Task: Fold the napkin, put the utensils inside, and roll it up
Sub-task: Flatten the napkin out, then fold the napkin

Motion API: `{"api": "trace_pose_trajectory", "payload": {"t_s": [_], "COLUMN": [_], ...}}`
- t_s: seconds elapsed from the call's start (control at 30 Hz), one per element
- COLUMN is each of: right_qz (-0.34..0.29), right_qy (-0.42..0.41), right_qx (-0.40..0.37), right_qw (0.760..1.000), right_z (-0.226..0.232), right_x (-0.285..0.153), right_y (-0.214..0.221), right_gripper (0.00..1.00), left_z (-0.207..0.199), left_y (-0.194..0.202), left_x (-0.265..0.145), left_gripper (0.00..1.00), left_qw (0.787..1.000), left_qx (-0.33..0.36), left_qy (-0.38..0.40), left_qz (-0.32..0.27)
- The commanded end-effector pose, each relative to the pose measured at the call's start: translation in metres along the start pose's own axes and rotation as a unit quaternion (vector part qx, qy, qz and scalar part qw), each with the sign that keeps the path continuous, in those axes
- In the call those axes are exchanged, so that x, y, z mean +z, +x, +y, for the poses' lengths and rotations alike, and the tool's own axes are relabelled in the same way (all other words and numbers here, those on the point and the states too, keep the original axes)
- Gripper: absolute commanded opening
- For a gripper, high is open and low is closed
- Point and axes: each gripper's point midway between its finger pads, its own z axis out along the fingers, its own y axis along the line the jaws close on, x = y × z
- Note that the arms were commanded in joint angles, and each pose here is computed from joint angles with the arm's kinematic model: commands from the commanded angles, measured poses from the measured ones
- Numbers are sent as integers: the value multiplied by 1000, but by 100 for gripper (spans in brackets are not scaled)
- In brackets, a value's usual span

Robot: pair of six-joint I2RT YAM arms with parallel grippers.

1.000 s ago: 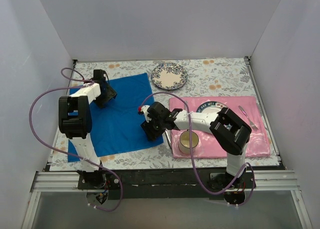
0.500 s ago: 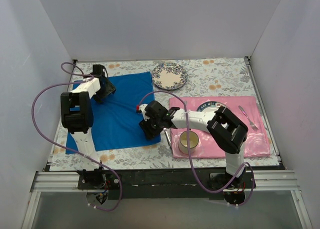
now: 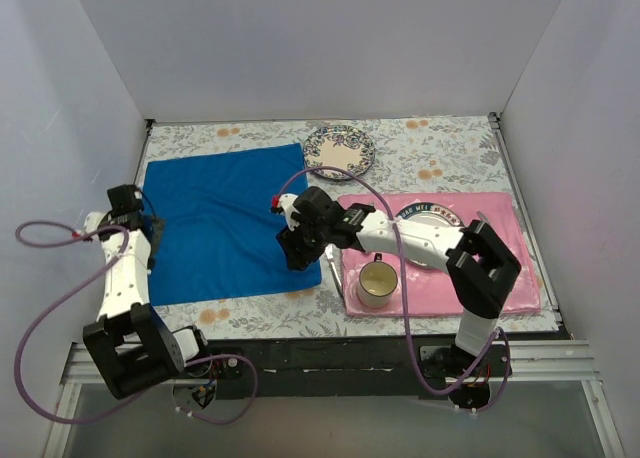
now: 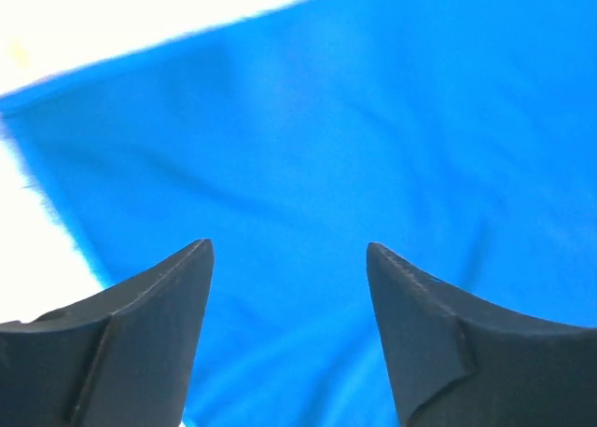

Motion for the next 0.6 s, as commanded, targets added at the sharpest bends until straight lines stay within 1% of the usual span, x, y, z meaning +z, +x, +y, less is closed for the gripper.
{"api": "trace_pose_trajectory", "payload": {"t_s": [0.0, 0.03, 0.13, 0.17, 0.23, 0.3, 0.33, 0.37, 0.4, 0.47, 0.5, 0.57], "right_qz": [-31, -29, -35, -28, -37, -41, -46, -55, -55, -67, -68, -80], "right_qy": [-37, -41, -48, -48, -49, -45, -42, -41, -38, -31, -27, -19], "right_qx": [-9, -7, -10, -7, -12, -18, -21, -26, -26, -31, -32, -34], "right_qw": [999, 999, 998, 998, 998, 998, 998, 997, 997, 997, 997, 996], "right_z": [21, 22, 25, 24, 26, 25, 25, 26, 24, 23, 21, 20], "right_x": [-27, -29, -36, -37, -45, -52, -54, -61, -62, -69, -71, -78], "right_y": [-7, -3, 7, 15, 16, 20, 21, 19, 24, 22, 24, 23], "right_gripper": [59, 59, 59, 59, 59, 59, 59, 59, 59, 59, 59, 59], "left_z": [68, 83, 102, 105, 111, 116, 119, 126, 126, 138, 144, 153], "left_y": [-6, -19, -29, -27, -25, -25, -27, -35, -40, -37, -35, -24], "left_x": [22, 26, 34, 37, 38, 35, 34, 33, 34, 38, 41, 46], "left_gripper": [61, 60, 58, 58, 56, 49, 42, 39, 39, 41, 41, 42], "left_qw": [991, 985, 976, 975, 972, 970, 970, 968, 970, 968, 966, 964], "left_qx": [-105, -139, -153, -155, -157, -160, -157, -151, -141, -130, -125, -120], "left_qy": [-89, -105, -151, -162, -174, -182, -184, -196, -190, -205, -219, -231], "left_qz": [-7, -10, -18, -10, -8, -9, -16, -41, -56, -63, -64, -46]}}
